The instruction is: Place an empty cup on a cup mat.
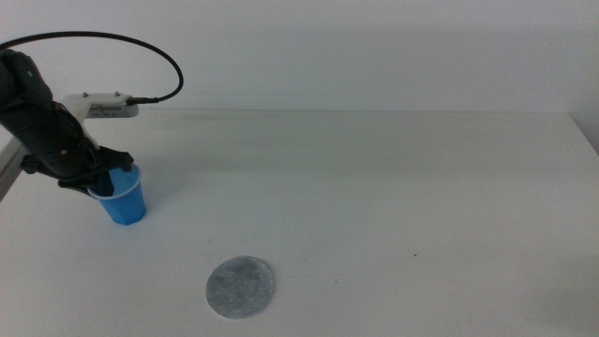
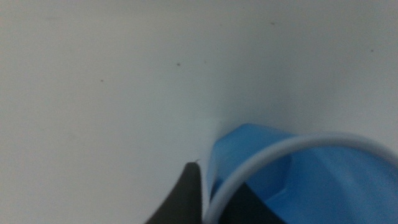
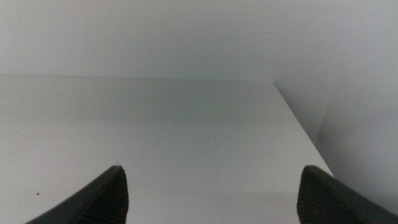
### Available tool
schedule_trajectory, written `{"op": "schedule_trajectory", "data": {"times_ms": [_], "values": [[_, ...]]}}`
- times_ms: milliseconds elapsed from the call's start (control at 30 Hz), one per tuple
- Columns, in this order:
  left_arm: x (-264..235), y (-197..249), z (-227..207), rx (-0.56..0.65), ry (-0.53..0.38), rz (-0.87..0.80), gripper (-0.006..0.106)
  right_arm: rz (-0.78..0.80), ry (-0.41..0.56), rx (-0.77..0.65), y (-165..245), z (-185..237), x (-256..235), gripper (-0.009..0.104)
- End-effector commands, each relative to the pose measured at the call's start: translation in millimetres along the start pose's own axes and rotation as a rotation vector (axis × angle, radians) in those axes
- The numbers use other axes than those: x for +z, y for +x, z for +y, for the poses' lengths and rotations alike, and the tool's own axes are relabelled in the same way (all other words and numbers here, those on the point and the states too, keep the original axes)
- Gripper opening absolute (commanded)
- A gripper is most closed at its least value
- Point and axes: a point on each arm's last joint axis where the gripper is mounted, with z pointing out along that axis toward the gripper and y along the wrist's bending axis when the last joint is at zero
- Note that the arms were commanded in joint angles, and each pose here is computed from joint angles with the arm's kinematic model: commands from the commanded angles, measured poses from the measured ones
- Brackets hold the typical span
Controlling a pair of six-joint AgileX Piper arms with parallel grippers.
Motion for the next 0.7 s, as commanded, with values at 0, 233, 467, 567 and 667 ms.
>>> {"op": "schedule_trajectory", "data": {"times_ms": [0, 233, 467, 567, 667], "values": [[-2.7, -1.8, -2.0, -0.015, 0.025, -0.01, -0.002, -0.008, 0.002, -0.011, 0.2, -0.1, -0.1, 0.093], [-33.7, 5.8, -15.2, -0.027, 0.067, -0.012, -0.002, -0.008, 0.002, -0.011, 0.2, -0.1, -0.1, 0.093], [-69.5, 52.4, -69.7, -0.048, 0.107, -0.08, -0.002, -0.008, 0.002, -0.011, 0.2, -0.1, -0.1, 0.093], [-78.4, 64.4, -103.8, -0.021, 0.103, -0.071, -0.002, -0.008, 0.002, -0.011, 0.2, -0.1, -0.1, 0.093], [-77.4, 71.0, -138.1, 0.027, 0.115, -0.053, -0.002, -0.008, 0.002, -0.011, 0.2, -0.1, -0.1, 0.093]]}}
